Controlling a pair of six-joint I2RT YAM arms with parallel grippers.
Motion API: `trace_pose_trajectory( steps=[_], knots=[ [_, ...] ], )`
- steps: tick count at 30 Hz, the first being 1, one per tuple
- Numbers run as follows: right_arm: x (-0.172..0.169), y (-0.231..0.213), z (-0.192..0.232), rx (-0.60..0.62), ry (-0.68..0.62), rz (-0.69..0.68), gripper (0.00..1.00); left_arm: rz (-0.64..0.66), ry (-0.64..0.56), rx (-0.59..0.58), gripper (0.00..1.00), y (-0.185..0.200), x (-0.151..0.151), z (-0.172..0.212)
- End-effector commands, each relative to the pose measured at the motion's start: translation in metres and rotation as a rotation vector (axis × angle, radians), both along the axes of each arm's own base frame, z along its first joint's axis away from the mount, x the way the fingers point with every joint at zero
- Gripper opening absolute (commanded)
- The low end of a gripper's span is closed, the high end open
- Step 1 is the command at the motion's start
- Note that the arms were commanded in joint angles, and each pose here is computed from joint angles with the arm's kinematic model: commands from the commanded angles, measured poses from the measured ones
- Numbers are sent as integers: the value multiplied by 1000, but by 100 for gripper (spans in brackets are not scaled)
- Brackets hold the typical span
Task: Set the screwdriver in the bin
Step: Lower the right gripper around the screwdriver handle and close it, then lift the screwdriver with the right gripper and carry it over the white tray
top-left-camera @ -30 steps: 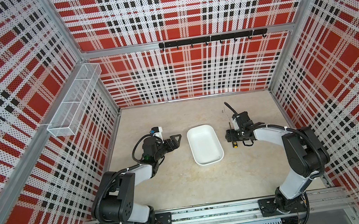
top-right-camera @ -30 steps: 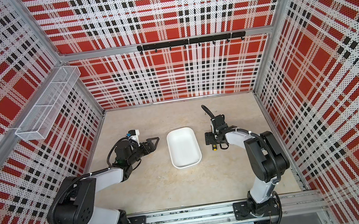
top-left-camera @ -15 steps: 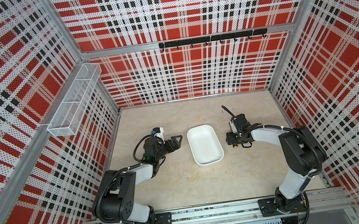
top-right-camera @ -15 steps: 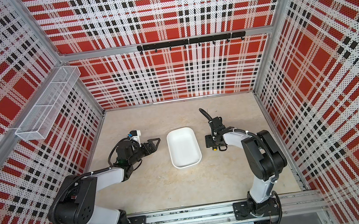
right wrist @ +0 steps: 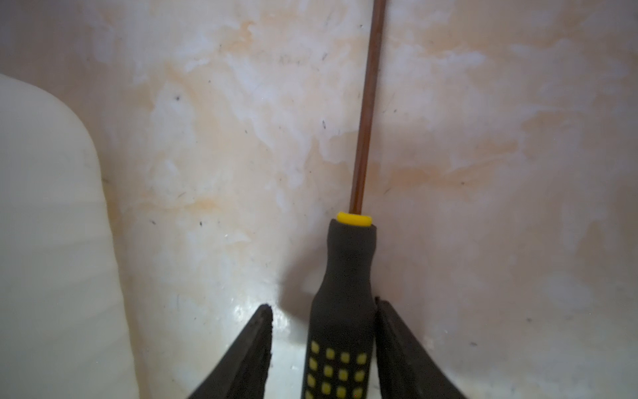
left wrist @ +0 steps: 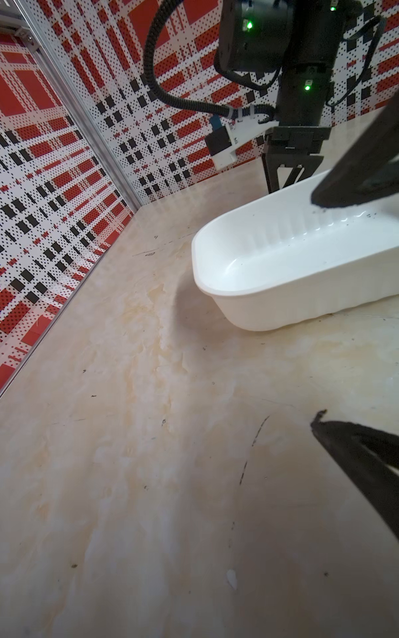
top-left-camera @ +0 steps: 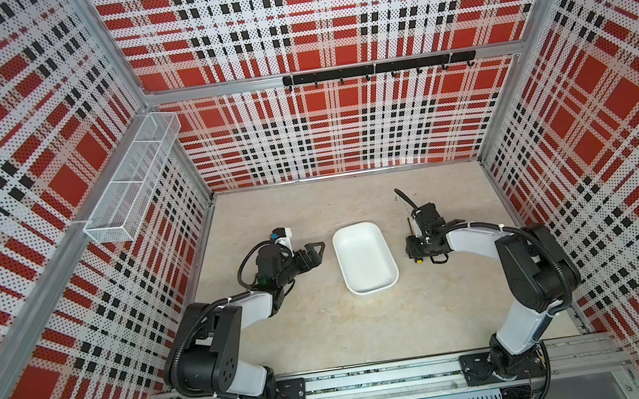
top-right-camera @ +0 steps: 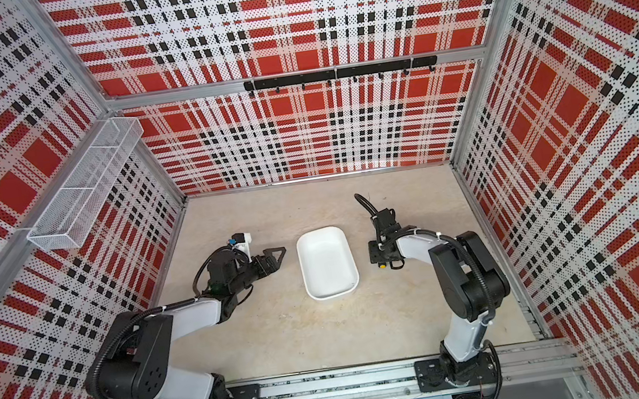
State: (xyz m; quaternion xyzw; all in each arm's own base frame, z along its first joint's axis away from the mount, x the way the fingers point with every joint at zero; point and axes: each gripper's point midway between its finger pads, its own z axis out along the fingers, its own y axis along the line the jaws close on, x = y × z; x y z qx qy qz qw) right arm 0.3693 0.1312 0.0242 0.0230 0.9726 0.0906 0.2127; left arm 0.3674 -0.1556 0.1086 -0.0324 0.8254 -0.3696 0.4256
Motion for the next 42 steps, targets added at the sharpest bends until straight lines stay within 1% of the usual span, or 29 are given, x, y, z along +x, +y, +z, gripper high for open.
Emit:
trace_pose_trajectory(
  steps=[1, 14, 19, 24, 28, 32, 35, 38, 40, 42],
  knots=[
    [-3, 0, -6, -23, 33, 3, 45, -17, -23, 0, 98, -5, 3, 8],
    [-1, 2, 4, -27, 25, 36, 15, -67, -13, 13, 98, -10, -7, 8],
    [3, 9, 28, 10, -22, 65, 6, -80, -13, 8, 98, -11, -9, 10],
    [3, 23, 68, 95, -90, 107, 1, -92, -26, -3, 98, -13, -10, 17],
    [-2, 33, 109, 178, -156, 143, 0, -93, -34, -12, 98, -11, -11, 21],
    [-17, 54, 149, 306, -193, 191, 0, -70, -35, -25, 98, -3, -9, 24],
    [-35, 83, 174, 404, -206, 253, 0, -64, -32, -29, 98, 1, -9, 24],
    [-52, 109, 182, 448, -194, 282, 0, -61, -32, -28, 98, 4, -9, 23],
    [-62, 124, 176, 463, -164, 280, 0, -50, -28, -26, 98, 8, -9, 21],
    [-69, 136, 167, 477, -133, 248, 0, -40, -26, -25, 98, 12, -9, 20]
  ],
)
